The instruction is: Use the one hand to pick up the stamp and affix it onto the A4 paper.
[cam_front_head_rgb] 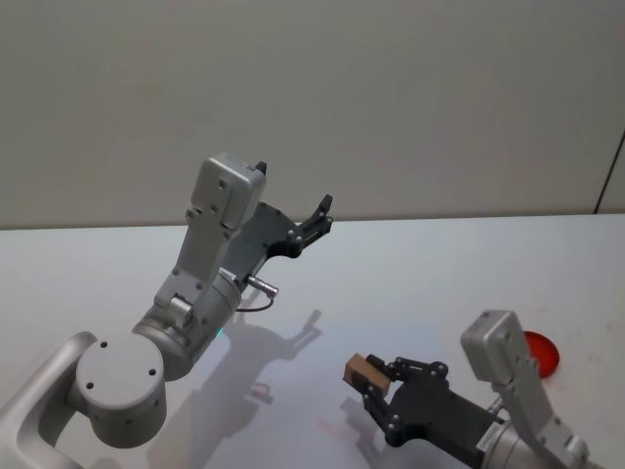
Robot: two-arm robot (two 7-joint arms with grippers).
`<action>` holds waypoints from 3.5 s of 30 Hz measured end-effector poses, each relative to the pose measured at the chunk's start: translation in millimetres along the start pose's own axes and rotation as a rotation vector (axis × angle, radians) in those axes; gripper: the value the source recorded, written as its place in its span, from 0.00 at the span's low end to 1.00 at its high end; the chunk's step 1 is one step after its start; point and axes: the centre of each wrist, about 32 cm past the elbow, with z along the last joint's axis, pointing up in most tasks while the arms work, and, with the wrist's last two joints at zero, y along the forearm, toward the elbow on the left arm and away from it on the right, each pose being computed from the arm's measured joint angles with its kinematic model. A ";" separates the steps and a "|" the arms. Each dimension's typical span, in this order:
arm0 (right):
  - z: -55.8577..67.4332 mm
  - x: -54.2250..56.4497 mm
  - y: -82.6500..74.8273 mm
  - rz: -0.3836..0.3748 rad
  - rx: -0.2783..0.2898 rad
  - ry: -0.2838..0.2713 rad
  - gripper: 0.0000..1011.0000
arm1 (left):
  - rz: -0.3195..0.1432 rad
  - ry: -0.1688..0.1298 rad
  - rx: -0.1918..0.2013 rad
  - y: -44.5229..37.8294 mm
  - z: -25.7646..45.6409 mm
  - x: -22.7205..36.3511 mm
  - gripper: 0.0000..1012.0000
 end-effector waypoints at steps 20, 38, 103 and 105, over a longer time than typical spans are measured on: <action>-11.2 3.2 11.2 0.039 -0.021 -0.033 0.22 | 0.000 0.000 0.000 0.0 0.0 0.0 0.99; -22.2 17.1 11.9 0.045 -0.053 -0.055 0.22 | 0.000 0.000 0.000 0.0 0.0 0.0 0.99; 10.7 19.7 4.1 0.041 0.076 0.041 0.22 | 0.000 0.000 0.000 0.0 0.0 0.0 0.99; 12.6 21.3 2.0 0.033 0.082 0.041 0.22 | 0.000 0.000 0.000 0.0 0.0 0.0 0.99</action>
